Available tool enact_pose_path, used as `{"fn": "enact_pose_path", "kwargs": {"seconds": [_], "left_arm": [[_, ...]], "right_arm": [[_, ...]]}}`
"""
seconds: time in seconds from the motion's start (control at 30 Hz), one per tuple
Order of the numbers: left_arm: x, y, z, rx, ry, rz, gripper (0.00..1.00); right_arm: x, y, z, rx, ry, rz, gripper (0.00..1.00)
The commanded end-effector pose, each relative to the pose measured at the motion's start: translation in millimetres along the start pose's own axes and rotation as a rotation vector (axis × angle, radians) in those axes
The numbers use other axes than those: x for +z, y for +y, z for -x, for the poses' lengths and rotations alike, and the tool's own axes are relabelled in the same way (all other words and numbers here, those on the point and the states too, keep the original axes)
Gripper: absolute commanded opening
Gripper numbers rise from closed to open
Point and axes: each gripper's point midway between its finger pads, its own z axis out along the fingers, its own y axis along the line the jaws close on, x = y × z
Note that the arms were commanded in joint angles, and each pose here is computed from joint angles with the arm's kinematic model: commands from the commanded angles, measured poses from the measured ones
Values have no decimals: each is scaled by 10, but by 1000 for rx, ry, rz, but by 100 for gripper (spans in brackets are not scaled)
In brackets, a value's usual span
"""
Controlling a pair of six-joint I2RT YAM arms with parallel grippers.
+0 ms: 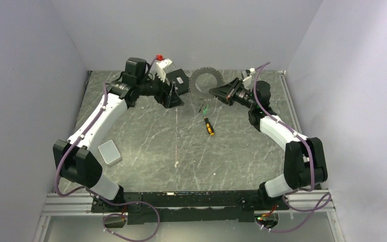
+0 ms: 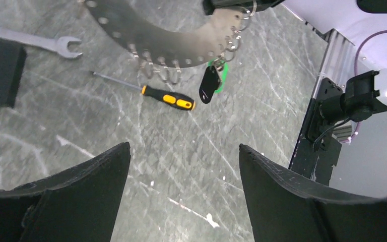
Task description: Remove the keys from the keyring
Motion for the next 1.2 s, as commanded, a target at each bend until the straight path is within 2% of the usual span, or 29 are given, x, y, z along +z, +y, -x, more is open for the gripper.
{"fn": "enact_pose_path", "kwargs": {"seconds": [0.0, 0.1, 0.2, 0.3, 0.53, 0.87, 1.07, 1.17], "left_arm": [[152, -132, 72, 61, -90, -115, 83], [289, -190, 27, 43, -116, -183, 82], [426, -185, 2, 46, -161, -240, 76], [534, -158, 67, 50, -248, -278, 74], [754, -137, 133, 71, -338, -276, 69], [1027, -170, 46, 65, -313, -293, 64], [1167, -139, 44, 48, -285, -285, 56], [1221, -145, 32, 44, -274, -287, 56]], "right_arm": [[78, 323, 286, 23, -98, 81, 0], [93, 343, 320, 30, -112, 80, 0], [91, 350, 340, 40, -125, 81, 0], [84, 358, 353, 47, -134, 79, 0], [68, 379, 372, 68, -154, 81, 0], [42, 413, 355, 74, -163, 92, 0], [40, 444, 329, 74, -160, 103, 0], [43, 439, 325, 73, -161, 101, 0]]}}
